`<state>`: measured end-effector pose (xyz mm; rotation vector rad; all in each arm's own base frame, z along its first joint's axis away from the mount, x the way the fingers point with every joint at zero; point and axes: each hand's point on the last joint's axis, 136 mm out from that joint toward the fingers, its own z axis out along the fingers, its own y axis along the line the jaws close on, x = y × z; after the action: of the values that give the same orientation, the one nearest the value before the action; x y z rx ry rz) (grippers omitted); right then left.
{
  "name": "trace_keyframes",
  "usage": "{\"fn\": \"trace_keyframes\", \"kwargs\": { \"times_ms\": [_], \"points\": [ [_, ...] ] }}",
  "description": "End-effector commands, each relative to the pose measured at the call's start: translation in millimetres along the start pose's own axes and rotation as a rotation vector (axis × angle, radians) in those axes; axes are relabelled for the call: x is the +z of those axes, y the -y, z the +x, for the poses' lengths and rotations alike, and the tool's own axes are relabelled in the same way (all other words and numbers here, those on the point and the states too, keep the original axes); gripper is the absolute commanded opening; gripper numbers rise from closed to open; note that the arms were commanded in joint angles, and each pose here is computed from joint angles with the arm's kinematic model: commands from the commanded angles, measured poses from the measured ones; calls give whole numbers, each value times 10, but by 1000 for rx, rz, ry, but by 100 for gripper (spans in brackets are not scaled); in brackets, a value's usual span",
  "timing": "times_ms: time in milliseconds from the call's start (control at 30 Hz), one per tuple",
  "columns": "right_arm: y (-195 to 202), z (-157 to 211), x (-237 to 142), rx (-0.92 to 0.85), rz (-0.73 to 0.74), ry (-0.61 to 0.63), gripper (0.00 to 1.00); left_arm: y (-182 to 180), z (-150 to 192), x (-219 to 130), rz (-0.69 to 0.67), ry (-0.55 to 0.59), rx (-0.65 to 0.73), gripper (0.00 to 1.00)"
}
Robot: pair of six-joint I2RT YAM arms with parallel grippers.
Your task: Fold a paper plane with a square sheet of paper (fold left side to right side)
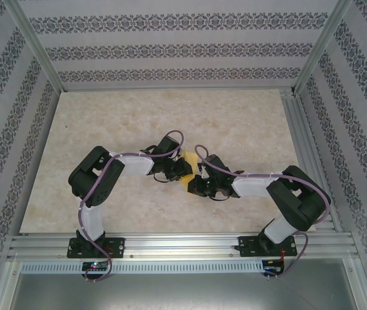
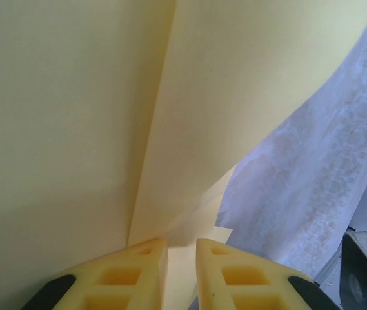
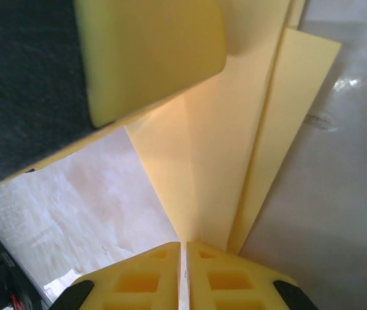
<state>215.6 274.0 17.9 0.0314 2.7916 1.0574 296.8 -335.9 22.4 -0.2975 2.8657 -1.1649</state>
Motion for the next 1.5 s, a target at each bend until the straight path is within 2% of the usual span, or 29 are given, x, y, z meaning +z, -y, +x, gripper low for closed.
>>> {"fn": "trace_keyframes", "kwargs": {
  "times_ms": [0, 267, 667, 1467],
  "points": [
    [196, 140, 48, 43, 64, -36, 12, -279, 45, 90, -93, -10, -28, 22],
    [347, 305, 63, 75, 123, -78, 12, -277, 26, 86, -97, -8, -24, 22],
    [598, 479, 50, 129, 223, -116, 11, -209, -240, 22, -116, 29, 10, 23],
    [599, 509, 59, 125, 241, -128, 11, 31, -854, -12, -85, 122, 78, 25]
  ]
}}
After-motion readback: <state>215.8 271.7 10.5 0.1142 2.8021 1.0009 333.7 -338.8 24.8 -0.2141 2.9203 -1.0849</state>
